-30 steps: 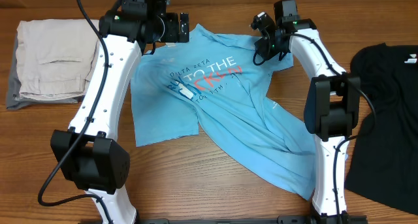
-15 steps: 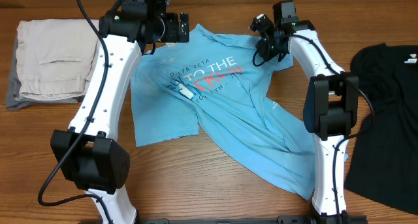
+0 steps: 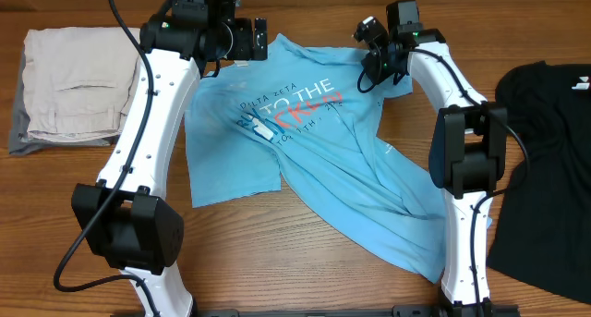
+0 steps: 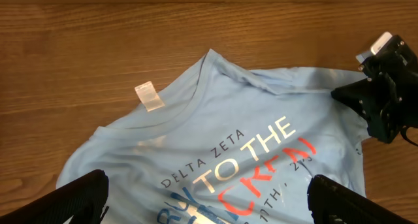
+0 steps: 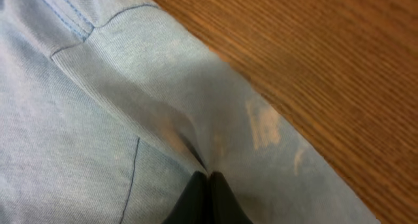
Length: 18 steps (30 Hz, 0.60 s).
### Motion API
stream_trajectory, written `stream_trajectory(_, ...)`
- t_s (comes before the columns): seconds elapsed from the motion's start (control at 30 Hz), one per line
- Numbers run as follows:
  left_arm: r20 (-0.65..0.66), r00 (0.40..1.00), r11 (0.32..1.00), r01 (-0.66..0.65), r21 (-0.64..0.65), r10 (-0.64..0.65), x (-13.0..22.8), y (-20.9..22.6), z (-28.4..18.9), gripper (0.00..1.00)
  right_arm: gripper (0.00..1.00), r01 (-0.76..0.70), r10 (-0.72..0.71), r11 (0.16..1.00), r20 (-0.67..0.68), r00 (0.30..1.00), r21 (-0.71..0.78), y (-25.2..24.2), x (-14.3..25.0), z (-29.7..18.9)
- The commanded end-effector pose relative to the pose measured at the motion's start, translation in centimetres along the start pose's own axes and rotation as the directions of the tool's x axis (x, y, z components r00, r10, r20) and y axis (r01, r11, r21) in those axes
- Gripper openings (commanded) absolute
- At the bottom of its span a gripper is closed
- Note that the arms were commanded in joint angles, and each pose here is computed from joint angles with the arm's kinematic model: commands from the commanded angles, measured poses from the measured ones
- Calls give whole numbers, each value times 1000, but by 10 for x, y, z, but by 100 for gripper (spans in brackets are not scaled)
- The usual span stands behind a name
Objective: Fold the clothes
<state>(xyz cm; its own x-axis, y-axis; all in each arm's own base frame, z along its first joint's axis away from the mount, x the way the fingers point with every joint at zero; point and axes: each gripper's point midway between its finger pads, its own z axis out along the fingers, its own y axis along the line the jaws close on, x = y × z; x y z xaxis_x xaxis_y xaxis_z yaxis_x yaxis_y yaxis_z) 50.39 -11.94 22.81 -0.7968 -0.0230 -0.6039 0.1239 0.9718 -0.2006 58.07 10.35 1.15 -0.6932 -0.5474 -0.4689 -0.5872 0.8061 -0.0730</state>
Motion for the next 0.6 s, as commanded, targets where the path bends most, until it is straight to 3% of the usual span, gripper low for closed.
stream_trajectory(0.0,-6,1000,1000,13,4,-13,1,1,3,100,4,8,-9,1000,54,999,28,-5,-20,-25)
stream_trajectory(0.13,-6,1000,1000,12,4,-12,1,1,3,100,4,6,-7,1000,44,999,22,-3,-18,-25)
stream_trajectory(0.33,-6,1000,1000,12,4,-12,1,1,3,100,15,5,-6,1000,37,999,18,-2,-16,-24)
stream_trajectory(0.57,-6,1000,1000,13,4,-13,1,1,3,100,15,5,-5,1000,34,999,17,-2,-16,-24)
